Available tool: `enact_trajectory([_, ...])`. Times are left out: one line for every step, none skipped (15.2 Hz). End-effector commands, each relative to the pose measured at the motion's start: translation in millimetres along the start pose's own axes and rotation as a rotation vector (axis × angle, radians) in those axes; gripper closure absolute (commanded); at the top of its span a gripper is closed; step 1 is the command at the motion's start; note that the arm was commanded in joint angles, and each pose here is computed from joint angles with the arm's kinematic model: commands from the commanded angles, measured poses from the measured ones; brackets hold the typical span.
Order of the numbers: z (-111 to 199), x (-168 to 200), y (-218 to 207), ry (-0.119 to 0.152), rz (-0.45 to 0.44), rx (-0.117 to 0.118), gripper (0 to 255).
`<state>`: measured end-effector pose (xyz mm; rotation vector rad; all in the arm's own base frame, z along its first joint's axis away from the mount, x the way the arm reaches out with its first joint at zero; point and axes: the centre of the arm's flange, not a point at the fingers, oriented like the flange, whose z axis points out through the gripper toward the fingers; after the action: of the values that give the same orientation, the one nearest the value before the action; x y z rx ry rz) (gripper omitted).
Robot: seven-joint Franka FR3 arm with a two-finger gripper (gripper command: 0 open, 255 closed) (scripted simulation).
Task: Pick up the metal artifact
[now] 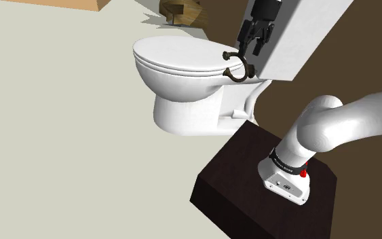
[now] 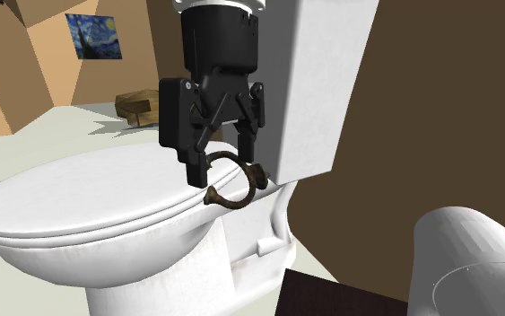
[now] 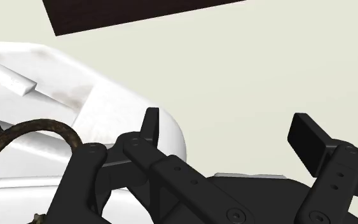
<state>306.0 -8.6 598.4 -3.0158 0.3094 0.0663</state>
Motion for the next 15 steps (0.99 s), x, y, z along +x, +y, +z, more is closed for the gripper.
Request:
enact_trajectory([0.0, 0.0, 0.0, 0.0, 0.0, 0.0, 0])
enact_trajectory([2.8, 7.5, 11.0, -0.002, 0.008, 0.001, 0])
enact_trajectory([5.5, 14.8, 22.0, -0.005, 0.017, 0.003, 0])
enact_trajectory([8.4, 22.1, 33.1, -0.007, 0.025, 0.004, 0])
enact_trajectory([11.2, 29.3, 44.3, -0.009, 0.034, 0.006, 0])
enact_trajectory([14.1, 36.4, 55.5, -0.012, 0.042, 0.007, 0])
enact_trajectory([17.0, 43.3, 66.8, -0.014, 0.05, 0.008, 0])
enact_trajectory([20.0, 50.2, 78.1, -0.016, 0.059, 0.01, 0])
enact_trajectory([23.0, 57.0, 89.5, -0.018, 0.067, 0.011, 0])
enact_trajectory([26.0, 63.6, 100.9, -0.021, 0.076, 0.013, 0])
enact_trajectory([29.0, 70.2, 112.4, -0.023, 0.084, 0.014, 0])
enact_trajectory([32.1, 76.6, 124.0, -0.025, 0.092, 0.015, 0])
enact_trajectory([35.2, 83.0, 135.5, -0.028, 0.101, 0.017, 0])
enact_trajectory([38.3, 89.2, 147.2, -0.03, 0.109, 0.018, 0])
enact_trajectory([41.5, 95.4, 158.9, -0.032, 0.118, 0.02, 0])
